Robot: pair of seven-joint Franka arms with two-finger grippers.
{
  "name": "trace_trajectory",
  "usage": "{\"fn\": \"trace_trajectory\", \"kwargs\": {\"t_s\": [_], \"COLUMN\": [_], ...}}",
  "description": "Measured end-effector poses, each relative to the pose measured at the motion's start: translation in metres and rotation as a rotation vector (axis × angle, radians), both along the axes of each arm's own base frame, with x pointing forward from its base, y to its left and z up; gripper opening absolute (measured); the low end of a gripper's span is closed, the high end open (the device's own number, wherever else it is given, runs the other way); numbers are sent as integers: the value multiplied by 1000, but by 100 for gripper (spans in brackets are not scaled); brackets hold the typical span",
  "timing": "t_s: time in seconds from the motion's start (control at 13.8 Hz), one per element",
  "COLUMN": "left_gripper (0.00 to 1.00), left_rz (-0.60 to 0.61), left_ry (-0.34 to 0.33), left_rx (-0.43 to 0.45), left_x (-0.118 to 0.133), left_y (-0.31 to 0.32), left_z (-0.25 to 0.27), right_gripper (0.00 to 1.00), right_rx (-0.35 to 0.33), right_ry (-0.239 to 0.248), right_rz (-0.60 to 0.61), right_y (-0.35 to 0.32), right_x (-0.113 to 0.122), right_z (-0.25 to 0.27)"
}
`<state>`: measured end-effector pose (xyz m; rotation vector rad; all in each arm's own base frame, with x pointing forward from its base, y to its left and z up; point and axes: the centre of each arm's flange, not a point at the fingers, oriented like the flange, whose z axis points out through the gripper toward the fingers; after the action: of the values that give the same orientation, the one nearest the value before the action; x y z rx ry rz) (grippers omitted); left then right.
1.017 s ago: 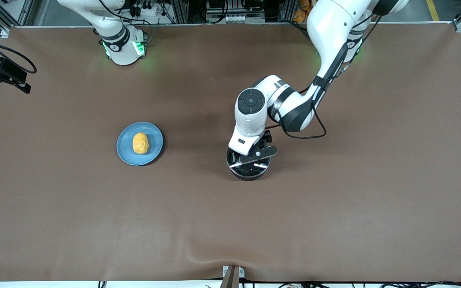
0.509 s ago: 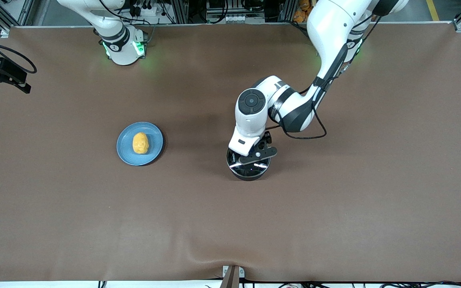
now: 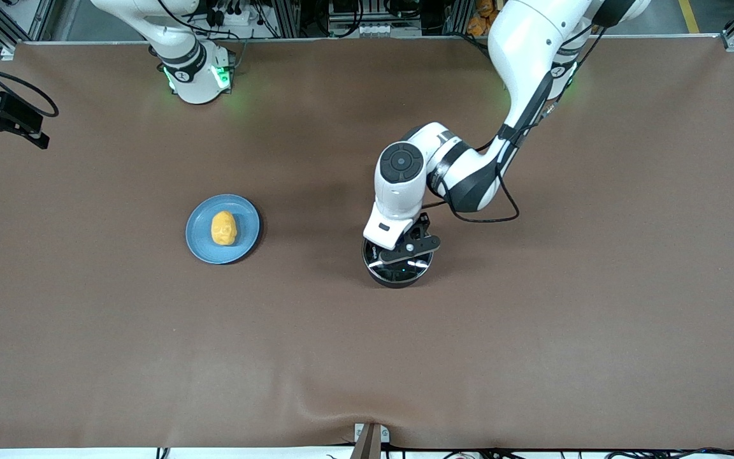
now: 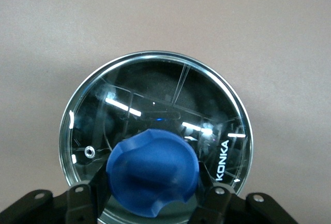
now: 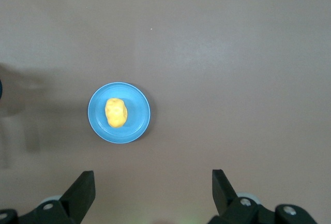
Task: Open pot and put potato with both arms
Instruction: 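Lower the left gripper and close it on the blue lid knob, then lift the glass lid with the left gripper while the right gripper reaches the plate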
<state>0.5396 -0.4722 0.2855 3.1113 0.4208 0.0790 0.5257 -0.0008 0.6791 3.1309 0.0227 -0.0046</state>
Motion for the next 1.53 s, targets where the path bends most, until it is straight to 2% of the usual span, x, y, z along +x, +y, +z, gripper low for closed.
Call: {"fn": "trace_trajectory", "kwargs": {"t_s": [0.29,0.44,0.94,1.09,1.38,1.53], "left_gripper": [66,66,66,66,66,66], "left_rz": [7,25,103,129,77,33], "left_ry": [-4,-20,-61,-65,-32,-1], "left_rx": [-4,-17,-23,-15,-16,-6], "left_x": [2,12,32,43,57,57], "left_y": [0,6,51,81,165,215], "left_z": [3,15,111,125,143,141], "right_gripper": [100,100,100,100,100,100], "right_rx": [0,0,4,7,21,74], "right_ry": [0,0,11,49,180,213], "right_rz": [0,0,35,46,63,66], "right_y": [0,0,15,20,28,37], "right_x": [0,0,8,22,62,76], "right_z": [0,0,-10,-34,-115,-147]}}
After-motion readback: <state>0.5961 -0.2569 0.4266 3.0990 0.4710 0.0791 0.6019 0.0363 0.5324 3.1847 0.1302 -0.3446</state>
